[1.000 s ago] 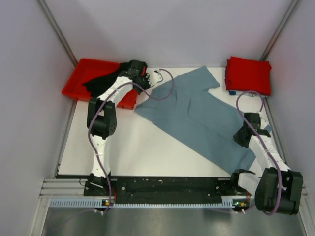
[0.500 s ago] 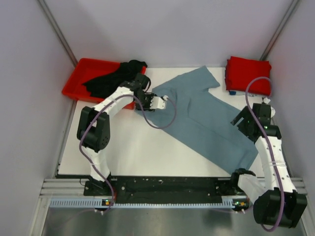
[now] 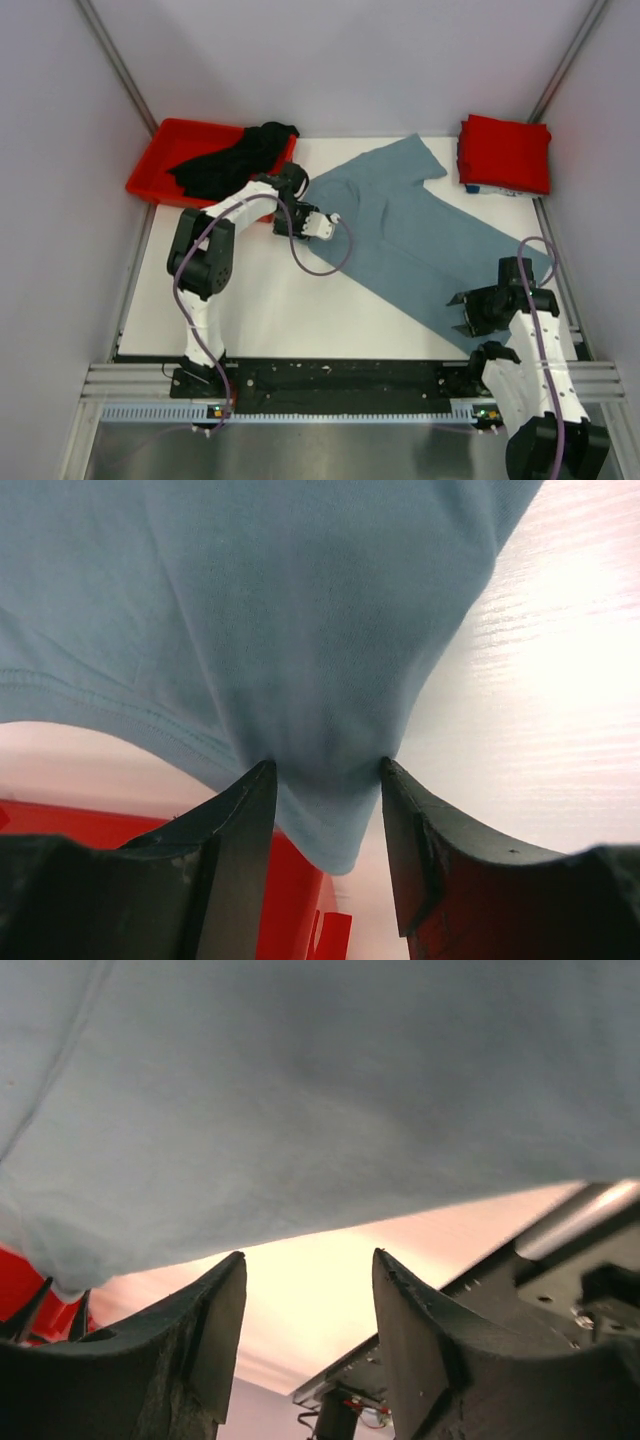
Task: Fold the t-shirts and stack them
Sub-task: Fold the flattened tshirt in 1/3 of the way
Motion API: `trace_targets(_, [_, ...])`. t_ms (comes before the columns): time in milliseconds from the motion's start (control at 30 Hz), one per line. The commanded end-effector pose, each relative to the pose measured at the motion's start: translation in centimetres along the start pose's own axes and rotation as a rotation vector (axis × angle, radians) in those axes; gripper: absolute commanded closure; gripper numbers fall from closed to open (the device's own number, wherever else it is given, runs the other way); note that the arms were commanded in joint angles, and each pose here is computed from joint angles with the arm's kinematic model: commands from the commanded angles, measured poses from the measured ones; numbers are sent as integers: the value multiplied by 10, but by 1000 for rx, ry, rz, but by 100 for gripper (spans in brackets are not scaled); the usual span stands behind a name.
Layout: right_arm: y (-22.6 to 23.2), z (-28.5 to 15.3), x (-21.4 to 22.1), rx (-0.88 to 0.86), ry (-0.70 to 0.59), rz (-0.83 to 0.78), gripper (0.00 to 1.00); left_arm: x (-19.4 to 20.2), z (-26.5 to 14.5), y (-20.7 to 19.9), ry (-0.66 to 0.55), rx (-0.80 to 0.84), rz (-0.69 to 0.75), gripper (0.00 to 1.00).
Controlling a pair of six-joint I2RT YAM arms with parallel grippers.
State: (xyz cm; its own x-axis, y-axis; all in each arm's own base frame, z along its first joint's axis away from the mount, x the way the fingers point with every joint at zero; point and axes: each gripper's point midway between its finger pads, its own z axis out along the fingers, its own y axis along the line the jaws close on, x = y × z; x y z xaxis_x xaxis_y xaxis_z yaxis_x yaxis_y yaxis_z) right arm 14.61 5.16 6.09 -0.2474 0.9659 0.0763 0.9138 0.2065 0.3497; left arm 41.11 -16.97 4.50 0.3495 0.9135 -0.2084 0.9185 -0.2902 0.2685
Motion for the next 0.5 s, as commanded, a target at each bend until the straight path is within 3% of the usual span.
trace_targets(0, [-21,-24,-7,149,-78,132,43,7,14,5,16,-9,10,50])
trace_targets(100, [-29,-23,-12,234,-97,157,38,4,16,9,-7,-9,-4,57])
trace_targets(300, [-52,16,-17,393,-88,244,38,3,15,2,-13,14,-14,96])
trace_targets(467, [-54,32,-39,453,-187,276,39,3,11,0,-7,14,-30,100])
